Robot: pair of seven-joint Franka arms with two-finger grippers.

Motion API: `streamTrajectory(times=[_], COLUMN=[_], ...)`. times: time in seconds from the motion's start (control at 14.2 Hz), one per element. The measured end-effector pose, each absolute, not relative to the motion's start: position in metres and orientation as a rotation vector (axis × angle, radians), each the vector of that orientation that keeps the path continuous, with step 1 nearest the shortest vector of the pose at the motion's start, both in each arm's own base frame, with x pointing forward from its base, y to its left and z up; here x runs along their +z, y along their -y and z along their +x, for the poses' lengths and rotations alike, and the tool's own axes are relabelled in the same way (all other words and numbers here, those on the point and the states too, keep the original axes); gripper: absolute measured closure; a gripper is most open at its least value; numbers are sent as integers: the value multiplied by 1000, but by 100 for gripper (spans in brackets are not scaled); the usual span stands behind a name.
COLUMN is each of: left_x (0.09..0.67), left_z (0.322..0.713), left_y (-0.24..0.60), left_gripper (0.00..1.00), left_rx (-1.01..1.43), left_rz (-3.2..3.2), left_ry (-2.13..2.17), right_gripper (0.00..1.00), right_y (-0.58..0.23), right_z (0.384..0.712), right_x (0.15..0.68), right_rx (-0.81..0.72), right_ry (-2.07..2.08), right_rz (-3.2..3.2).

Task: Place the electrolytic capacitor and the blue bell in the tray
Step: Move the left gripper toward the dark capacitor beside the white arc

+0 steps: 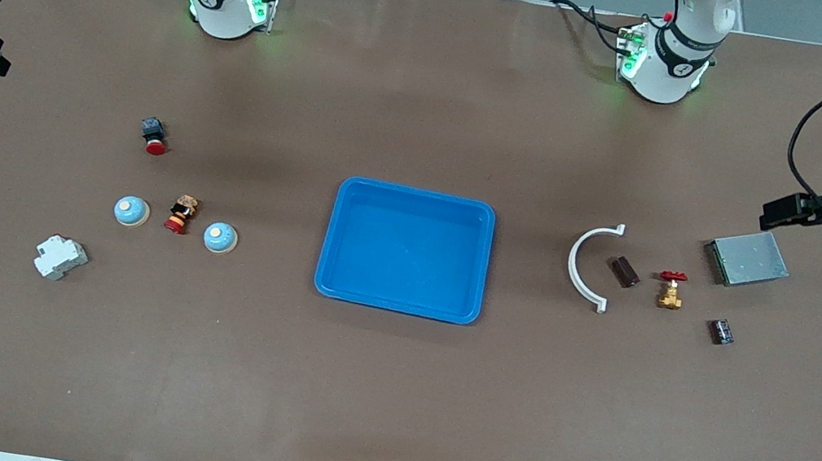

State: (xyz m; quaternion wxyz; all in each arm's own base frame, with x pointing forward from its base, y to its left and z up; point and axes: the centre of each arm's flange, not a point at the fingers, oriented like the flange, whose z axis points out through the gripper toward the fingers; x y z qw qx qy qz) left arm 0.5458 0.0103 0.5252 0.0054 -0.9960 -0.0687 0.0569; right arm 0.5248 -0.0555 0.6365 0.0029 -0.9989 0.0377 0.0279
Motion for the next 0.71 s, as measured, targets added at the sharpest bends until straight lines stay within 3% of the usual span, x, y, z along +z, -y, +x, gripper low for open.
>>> streamTrajectory(times=[0.71], left_x=[416], left_z=[532], left_y=[30], left_gripper=[0], left_rx=[19], left_rz=[-3057], left_ry=[602], right_gripper=[0], right_y=[55], right_z=[523], right_x=[639], right_rx=[84], right_ry=[-118], right_rz=[-3133])
